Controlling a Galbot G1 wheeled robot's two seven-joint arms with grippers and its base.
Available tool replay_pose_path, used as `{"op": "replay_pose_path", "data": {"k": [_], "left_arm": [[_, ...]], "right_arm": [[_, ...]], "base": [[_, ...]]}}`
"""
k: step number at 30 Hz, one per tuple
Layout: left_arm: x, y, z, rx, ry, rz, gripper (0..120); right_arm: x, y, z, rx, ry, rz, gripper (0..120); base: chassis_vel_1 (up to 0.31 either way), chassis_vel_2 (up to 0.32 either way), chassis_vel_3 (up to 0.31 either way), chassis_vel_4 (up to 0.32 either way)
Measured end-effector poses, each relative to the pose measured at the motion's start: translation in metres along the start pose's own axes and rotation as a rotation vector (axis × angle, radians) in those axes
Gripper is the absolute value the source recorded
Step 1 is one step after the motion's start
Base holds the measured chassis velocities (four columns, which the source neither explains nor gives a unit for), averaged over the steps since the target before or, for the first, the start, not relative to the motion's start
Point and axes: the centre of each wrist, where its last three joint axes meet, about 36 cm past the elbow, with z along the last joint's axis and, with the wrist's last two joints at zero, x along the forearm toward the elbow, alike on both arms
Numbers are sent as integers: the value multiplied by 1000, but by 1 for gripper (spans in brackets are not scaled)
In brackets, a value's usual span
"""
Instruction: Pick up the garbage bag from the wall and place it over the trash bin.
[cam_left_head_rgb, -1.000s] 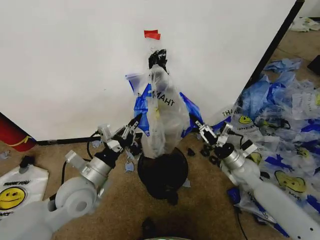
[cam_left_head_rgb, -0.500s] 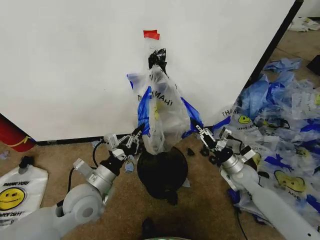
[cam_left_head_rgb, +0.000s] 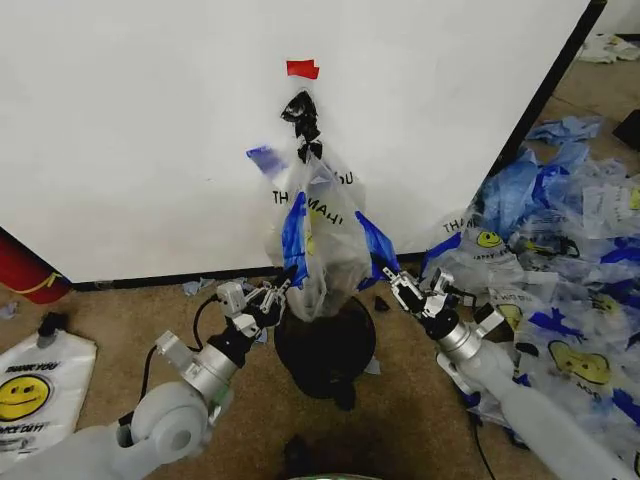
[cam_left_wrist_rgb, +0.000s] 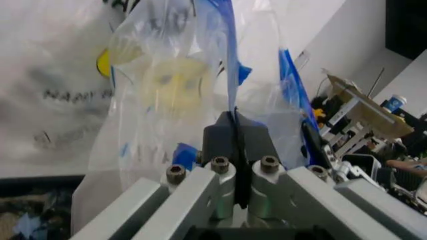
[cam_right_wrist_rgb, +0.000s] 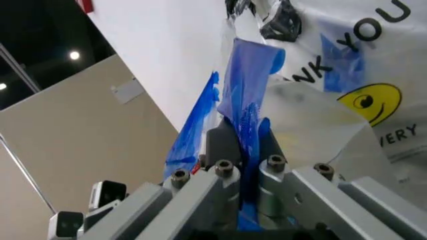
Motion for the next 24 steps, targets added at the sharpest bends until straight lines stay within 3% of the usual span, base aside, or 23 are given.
{"op": "replay_pose_path", "data": {"k": [5, 16, 24], "left_arm": [[5, -1, 0, -2, 6, 1, 0], [13, 7, 20, -6, 30, -27, 0], [17, -15, -11, -3, -32, -19, 0]], "right_arm": [[1, 1, -1, 2, 6, -4, 0], [8, -6, 15, -1, 16, 18, 0], [-4, 7, -17, 55, 14, -48, 0]], "base": [[0, 0, 0, 0], [0, 0, 0, 0], [0, 0, 0, 0]]}}
